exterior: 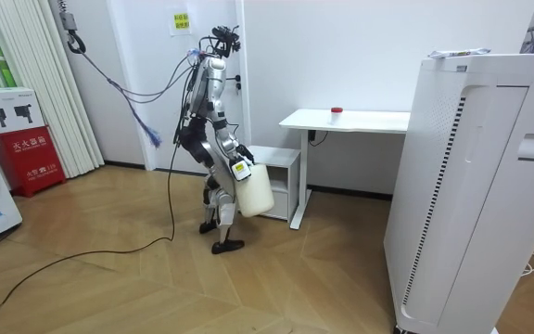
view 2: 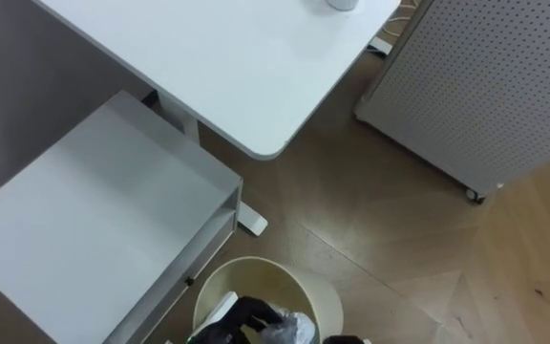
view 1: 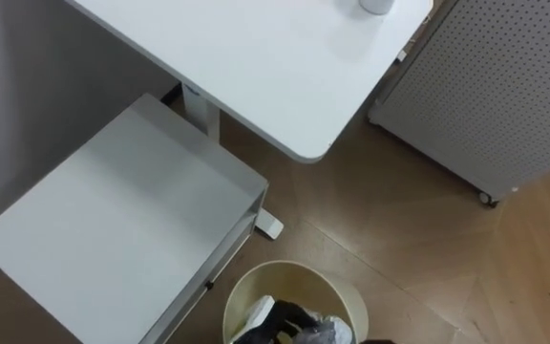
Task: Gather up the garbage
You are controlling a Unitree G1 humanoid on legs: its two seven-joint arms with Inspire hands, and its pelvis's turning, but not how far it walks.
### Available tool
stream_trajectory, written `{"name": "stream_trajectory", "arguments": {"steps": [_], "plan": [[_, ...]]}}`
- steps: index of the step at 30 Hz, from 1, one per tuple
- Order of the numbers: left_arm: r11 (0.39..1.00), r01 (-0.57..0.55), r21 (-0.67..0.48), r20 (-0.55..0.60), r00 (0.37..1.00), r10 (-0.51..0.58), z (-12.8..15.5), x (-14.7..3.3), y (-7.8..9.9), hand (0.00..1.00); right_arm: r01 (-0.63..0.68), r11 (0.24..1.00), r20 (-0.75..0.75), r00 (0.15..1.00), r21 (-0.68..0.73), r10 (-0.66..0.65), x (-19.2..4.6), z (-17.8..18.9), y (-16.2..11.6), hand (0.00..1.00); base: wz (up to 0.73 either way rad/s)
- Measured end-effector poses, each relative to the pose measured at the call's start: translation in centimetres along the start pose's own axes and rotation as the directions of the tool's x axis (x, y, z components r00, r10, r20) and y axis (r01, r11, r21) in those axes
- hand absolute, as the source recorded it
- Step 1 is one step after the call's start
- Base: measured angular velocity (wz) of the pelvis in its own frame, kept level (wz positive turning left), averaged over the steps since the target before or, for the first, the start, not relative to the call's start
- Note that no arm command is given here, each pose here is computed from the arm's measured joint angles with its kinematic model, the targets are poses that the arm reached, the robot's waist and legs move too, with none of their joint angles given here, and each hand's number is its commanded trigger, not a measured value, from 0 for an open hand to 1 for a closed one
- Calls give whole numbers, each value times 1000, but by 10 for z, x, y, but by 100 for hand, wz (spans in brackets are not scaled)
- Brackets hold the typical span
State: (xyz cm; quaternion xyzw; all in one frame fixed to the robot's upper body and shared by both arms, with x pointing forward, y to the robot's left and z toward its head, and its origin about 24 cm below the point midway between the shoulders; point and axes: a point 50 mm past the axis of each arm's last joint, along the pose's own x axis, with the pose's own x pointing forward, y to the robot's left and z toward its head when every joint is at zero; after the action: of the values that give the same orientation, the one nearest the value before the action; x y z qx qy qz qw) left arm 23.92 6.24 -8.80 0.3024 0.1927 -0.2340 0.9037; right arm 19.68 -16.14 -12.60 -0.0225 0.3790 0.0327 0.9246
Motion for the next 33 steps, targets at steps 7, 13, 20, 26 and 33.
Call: {"name": "stream_trajectory", "arguments": {"steps": [7,13,20,26,33], "plan": [[1000,4,13,-29,1000,-4,-9,-3,0,0,-6,1000,-8,1000,7,6,0,-1,0,100,0],[998,14,58,-63,998,-11,-24,-9,1,0,-6,1000,-10,1000,12,7,-1,-3,-1,100,0],[995,5,98,-89,996,4,-37,-14,10,0,11,1000,-29,1000,13,-10,-3,-8,-10,100,-4],[995,-4,100,-91,996,14,-40,-15,15,0,13,1000,-49,999,16,-12,-5,-15,-13,100,-4],[992,-13,123,-30,999,16,-42,-21,17,0,40,997,-75,997,66,-35,-13,-30,-25,100,-22]]}}
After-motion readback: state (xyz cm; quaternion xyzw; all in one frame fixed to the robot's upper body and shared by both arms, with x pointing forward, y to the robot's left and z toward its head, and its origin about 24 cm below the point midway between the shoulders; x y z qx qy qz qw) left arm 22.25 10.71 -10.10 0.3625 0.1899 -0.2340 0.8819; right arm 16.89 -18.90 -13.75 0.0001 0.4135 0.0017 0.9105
